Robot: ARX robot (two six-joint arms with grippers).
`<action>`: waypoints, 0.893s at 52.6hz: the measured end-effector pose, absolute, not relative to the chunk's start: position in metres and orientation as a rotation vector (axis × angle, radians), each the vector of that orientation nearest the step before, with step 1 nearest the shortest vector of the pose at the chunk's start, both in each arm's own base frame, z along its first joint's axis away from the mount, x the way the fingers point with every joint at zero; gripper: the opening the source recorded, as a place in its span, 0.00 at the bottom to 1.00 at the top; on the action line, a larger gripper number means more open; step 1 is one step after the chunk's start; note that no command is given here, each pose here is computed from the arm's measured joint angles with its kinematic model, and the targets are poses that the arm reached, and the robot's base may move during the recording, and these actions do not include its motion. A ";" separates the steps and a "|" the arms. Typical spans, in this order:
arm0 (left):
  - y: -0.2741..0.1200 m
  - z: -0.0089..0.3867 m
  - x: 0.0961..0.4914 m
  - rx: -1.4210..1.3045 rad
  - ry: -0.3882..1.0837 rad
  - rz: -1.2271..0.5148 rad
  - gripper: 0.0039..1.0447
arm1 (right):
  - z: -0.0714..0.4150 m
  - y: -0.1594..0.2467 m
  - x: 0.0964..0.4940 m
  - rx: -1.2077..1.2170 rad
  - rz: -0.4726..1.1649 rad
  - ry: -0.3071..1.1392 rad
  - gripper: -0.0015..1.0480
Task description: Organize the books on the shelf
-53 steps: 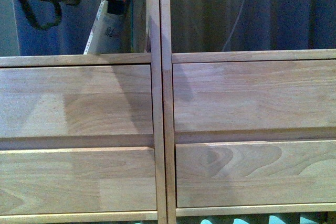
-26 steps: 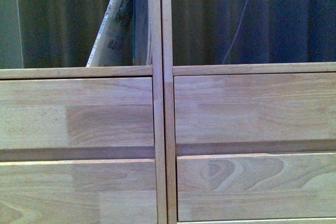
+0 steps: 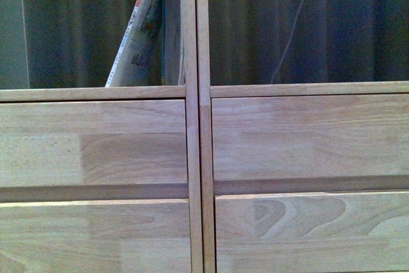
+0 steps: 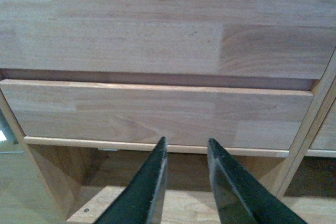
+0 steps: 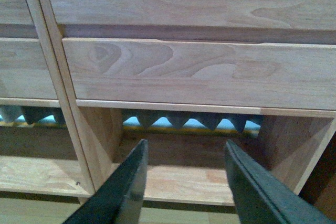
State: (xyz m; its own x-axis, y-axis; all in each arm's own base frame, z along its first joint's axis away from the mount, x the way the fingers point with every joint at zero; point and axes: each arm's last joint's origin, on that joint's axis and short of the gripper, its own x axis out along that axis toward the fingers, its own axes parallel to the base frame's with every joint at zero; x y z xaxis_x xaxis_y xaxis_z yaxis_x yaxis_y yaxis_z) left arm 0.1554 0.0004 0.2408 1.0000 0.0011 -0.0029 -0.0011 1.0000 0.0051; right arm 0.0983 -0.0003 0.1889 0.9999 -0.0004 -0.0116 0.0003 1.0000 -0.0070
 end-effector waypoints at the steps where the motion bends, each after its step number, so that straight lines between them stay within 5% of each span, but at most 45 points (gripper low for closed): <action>1: 0.000 0.238 0.154 0.005 0.004 0.002 0.03 | 0.188 0.000 0.098 -0.007 0.000 0.011 0.37; 13: 0.000 0.214 0.141 0.002 0.009 0.002 0.02 | 0.181 0.000 0.098 -0.007 -0.001 0.009 0.02; 47: 0.000 0.182 0.119 0.002 0.000 0.002 0.02 | 0.167 0.000 0.097 -0.003 -0.001 -0.003 0.03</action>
State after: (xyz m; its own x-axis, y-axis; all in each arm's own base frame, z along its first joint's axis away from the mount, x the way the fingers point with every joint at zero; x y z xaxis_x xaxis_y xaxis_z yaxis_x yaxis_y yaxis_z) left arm 0.1186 0.0003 0.1820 1.0000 0.0023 0.0002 -0.0023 1.0000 0.0021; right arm 0.0973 -0.0003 0.1674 1.0000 -0.0008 0.0029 0.0008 1.0000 -0.0033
